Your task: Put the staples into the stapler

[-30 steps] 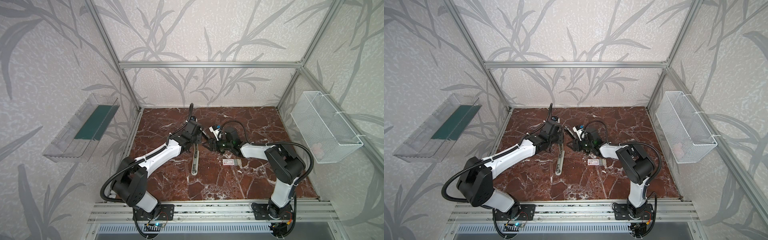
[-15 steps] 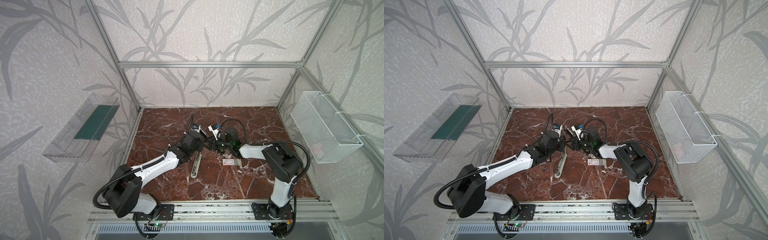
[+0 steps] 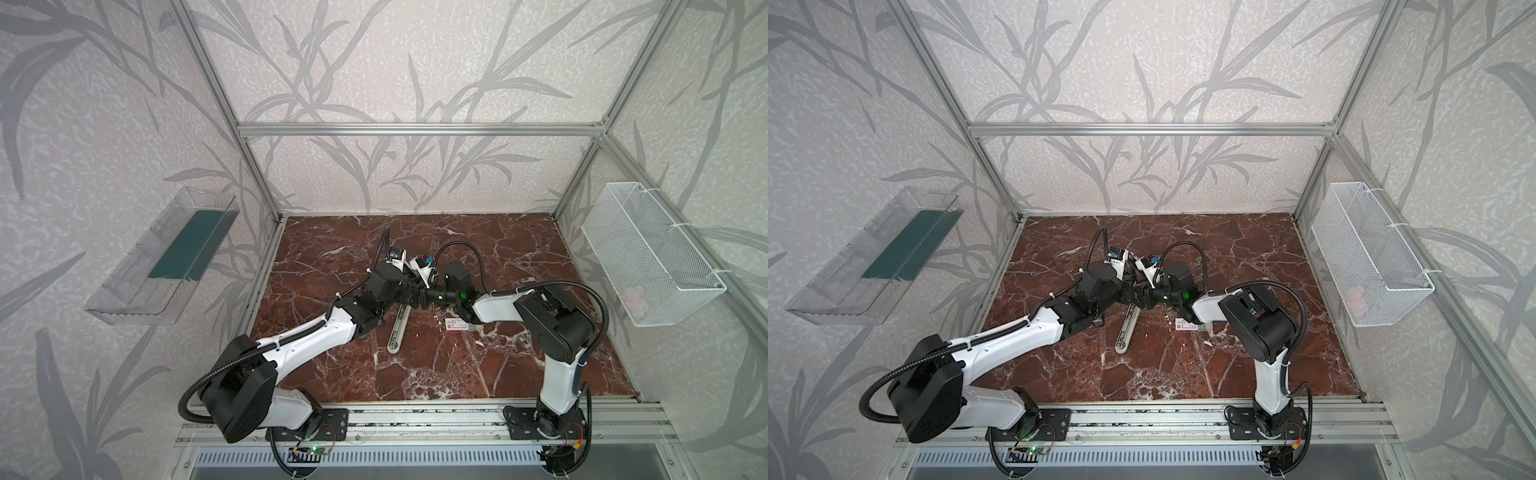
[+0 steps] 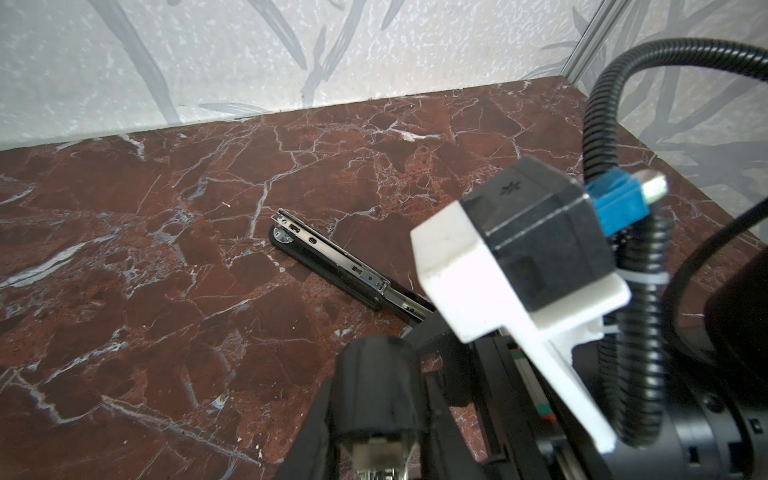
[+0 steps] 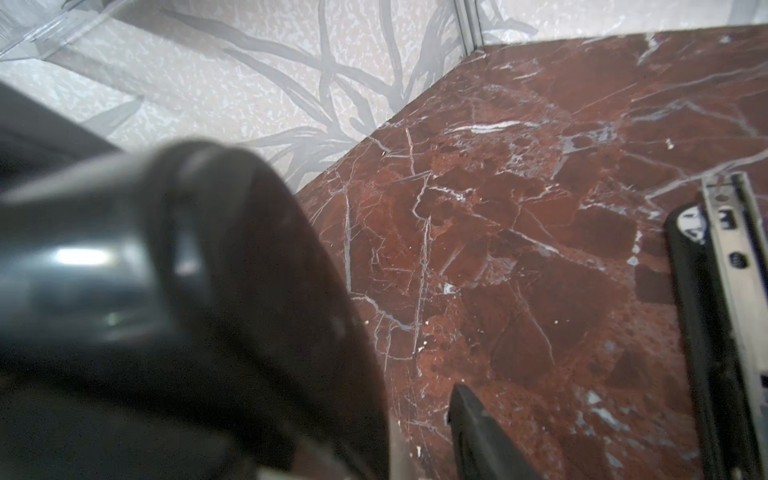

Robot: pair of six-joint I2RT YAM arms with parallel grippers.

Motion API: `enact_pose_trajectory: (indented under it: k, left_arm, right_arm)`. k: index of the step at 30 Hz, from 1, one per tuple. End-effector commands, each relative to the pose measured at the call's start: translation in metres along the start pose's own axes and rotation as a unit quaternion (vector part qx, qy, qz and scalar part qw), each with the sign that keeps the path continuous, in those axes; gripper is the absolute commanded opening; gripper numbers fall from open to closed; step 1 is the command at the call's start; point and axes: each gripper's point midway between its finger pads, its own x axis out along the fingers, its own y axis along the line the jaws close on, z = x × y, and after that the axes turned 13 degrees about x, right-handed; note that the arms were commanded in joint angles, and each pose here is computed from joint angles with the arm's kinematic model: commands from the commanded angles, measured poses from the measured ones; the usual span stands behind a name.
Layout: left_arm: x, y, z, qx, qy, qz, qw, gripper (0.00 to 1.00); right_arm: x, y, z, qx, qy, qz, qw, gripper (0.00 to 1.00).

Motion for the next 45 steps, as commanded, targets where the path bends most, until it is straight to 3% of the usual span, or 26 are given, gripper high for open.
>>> enact_pose_trajectory:
  k: [1,9,14,23,30,38,45]
  left_arm:
    - [-0.011,-0.007,0.027,-0.002,-0.050,-0.025,0.998,0.00]
    - [-0.008,-0.016,0.022,0.001,-0.041,-0.048,0.998,0.00]
    - [-0.007,-0.016,0.023,0.004,-0.037,-0.047,0.998,0.02]
    - [-0.026,-0.004,0.017,-0.004,-0.025,-0.027,0.999,0.56]
    - [-0.055,0.016,-0.021,-0.037,0.020,0.001,0.999,0.60]
    - [-0.077,0.041,-0.021,-0.124,0.006,0.013,0.992,0.65]
    - [-0.070,0.050,-0.009,-0.273,0.026,-0.062,0.960,0.67]
  right_arm:
    - [0.003,0.000,0.015,-0.022,-0.034,-0.003,0.999,0.49]
    - [-0.001,-0.003,0.014,-0.056,-0.032,-0.040,0.997,0.22]
    - [-0.009,-0.009,0.018,-0.068,-0.051,-0.076,0.993,0.14]
    - [-0.018,-0.025,0.025,-0.071,-0.075,-0.132,0.986,0.11]
    - [-0.031,-0.033,0.028,-0.090,-0.098,-0.187,0.973,0.11]
    - [-0.030,-0.018,0.018,-0.172,-0.103,-0.247,0.948,0.12]
    - [-0.030,-0.008,0.015,-0.212,-0.120,-0.268,0.932,0.13]
